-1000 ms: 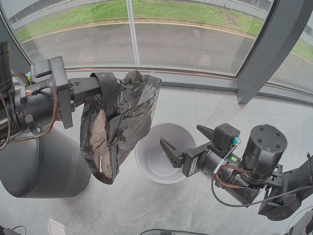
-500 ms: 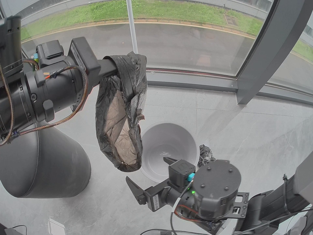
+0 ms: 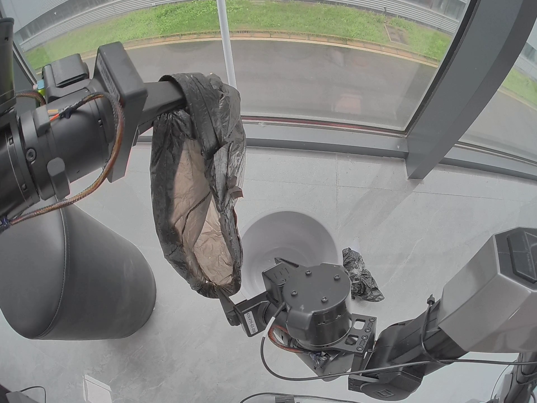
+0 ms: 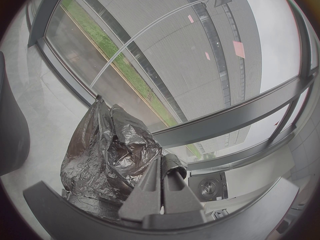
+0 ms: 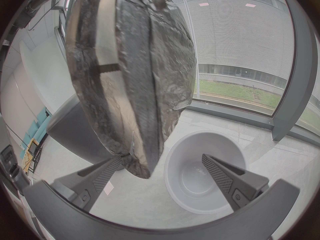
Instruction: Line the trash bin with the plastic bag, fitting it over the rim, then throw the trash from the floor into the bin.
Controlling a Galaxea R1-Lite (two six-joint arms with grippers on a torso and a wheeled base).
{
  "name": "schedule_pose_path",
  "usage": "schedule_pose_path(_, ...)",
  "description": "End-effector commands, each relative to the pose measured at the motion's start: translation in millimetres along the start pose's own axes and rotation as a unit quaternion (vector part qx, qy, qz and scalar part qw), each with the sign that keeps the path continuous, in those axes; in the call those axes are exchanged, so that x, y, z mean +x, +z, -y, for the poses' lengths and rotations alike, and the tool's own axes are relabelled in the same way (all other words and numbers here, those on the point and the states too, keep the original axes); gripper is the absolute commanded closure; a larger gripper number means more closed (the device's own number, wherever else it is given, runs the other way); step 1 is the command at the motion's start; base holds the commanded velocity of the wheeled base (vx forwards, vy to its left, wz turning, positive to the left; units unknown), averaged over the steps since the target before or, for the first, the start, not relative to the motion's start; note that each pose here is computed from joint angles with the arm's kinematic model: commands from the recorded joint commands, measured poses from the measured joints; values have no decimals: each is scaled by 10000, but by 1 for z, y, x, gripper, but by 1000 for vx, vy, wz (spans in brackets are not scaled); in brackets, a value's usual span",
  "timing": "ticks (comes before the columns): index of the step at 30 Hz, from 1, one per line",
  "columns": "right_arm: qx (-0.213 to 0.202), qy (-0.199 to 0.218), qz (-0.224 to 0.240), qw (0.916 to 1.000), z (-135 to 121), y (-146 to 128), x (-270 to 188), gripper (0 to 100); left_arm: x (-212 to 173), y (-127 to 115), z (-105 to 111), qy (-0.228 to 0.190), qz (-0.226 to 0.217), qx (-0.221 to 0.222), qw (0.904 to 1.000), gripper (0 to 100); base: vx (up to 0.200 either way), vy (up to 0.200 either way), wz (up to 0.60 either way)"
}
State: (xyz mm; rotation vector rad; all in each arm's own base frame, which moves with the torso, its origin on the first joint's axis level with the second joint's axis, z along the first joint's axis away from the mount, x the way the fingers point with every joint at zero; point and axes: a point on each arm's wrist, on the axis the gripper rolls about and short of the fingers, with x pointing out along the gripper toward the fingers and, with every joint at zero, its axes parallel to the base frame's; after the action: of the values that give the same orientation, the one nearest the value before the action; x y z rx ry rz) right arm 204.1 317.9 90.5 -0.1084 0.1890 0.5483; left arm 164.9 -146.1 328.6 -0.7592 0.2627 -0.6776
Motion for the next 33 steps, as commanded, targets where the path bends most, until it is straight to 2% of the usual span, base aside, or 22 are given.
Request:
schedule_pose_path(1,-41,-42,-9,10000,-3,-5,13,0,-9,4,3,-86,83,-12,9999,100,0,0,0)
schedule_pose_path(4,4,-106,96,9999,-9,-6,25,0,-12,5,4,-119,105,-28,9999,100,0,0,0)
schedule_pose_path(6,58,-437,257,9987,-16,-4,41,0,-16,6,6,-163,148,-29,9998,100,0,0,0)
schedule_pose_path(10,34,-693,419,9967,-16,-1,63,0,-20,8,7,-195,169,-37,9997,100,0,0,0)
schedule_pose_path(18,-324,-816,455,9951,-19,-12,87,0,-21,7,7,-184,169,-37,9997,100,0,0,0)
schedule_pose_path(31,-477,-884,435,9940,-22,-25,104,0,-22,8,8,-202,185,-83,9996,100,0,0,0)
schedule_pose_path(32,-478,-876,436,9940,-22,-25,104,100,-22,8,8,-202,195,-84,9996,100,0,0,0)
schedule_pose_path(33,-477,-884,436,9940,-22,-25,103,100,-22,8,8,-207,190,-83,9996,100,0,0,0)
